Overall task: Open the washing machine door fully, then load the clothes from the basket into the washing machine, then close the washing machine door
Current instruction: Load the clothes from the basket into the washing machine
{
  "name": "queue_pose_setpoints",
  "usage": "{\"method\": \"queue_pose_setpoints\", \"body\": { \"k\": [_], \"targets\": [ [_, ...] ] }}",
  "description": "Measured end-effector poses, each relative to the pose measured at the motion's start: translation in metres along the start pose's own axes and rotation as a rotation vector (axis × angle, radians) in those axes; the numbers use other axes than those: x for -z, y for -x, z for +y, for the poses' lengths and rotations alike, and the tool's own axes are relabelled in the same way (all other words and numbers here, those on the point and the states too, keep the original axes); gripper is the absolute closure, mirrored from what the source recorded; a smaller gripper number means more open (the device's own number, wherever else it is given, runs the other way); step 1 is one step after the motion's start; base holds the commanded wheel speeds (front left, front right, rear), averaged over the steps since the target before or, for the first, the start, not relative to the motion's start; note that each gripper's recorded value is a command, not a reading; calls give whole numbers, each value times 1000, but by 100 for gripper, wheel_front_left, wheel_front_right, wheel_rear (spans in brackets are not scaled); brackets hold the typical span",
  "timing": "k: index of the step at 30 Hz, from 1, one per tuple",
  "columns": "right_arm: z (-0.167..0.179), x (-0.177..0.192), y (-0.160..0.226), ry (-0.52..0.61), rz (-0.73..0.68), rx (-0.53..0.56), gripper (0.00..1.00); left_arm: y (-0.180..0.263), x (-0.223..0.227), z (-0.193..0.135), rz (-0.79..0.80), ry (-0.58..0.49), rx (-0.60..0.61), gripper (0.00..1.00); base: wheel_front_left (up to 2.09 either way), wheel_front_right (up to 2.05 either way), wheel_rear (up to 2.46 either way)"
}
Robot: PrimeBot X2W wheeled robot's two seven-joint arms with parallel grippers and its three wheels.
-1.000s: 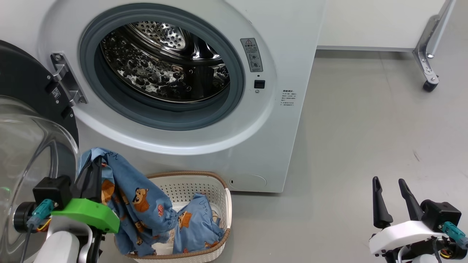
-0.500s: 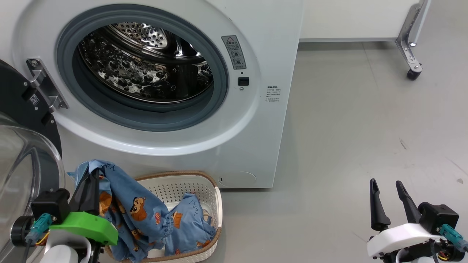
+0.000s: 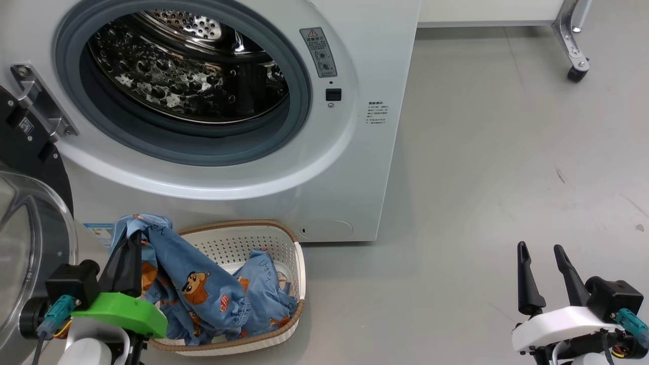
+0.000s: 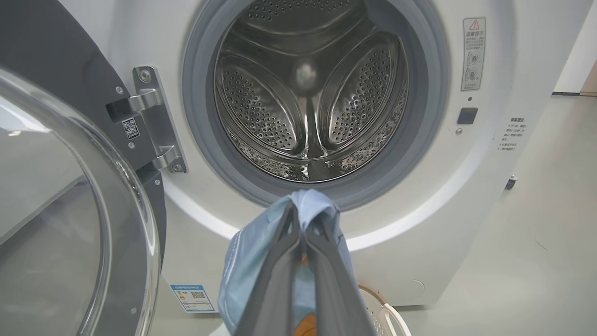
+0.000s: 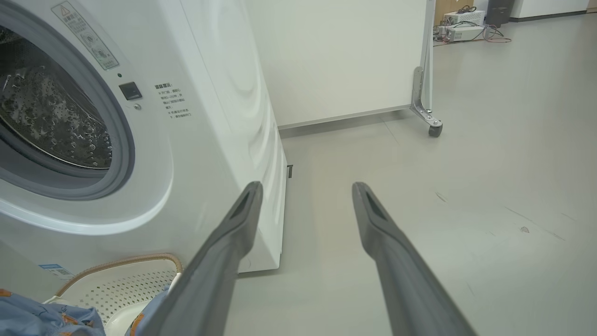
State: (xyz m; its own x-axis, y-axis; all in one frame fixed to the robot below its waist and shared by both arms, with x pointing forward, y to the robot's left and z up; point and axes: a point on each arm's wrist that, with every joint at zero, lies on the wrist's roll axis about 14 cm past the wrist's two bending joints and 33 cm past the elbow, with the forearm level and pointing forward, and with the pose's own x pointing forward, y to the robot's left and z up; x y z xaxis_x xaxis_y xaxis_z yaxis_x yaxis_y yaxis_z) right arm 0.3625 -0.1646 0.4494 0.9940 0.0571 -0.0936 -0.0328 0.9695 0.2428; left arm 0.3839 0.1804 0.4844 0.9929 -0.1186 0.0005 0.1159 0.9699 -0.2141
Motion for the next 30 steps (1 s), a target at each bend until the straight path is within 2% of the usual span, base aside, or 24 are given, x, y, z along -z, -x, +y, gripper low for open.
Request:
{"method": "queue_pose_setpoints", "body": {
  "k": [16,30],
  "targets": [
    [-4,14,-12,-5,43,11,0,-11,17,8,40,20,-28,100,0,0,0],
    [-4,26,-28,-5,73,8,0,-47,19,8,38,8,-3,100,0,0,0]
  ]
}}
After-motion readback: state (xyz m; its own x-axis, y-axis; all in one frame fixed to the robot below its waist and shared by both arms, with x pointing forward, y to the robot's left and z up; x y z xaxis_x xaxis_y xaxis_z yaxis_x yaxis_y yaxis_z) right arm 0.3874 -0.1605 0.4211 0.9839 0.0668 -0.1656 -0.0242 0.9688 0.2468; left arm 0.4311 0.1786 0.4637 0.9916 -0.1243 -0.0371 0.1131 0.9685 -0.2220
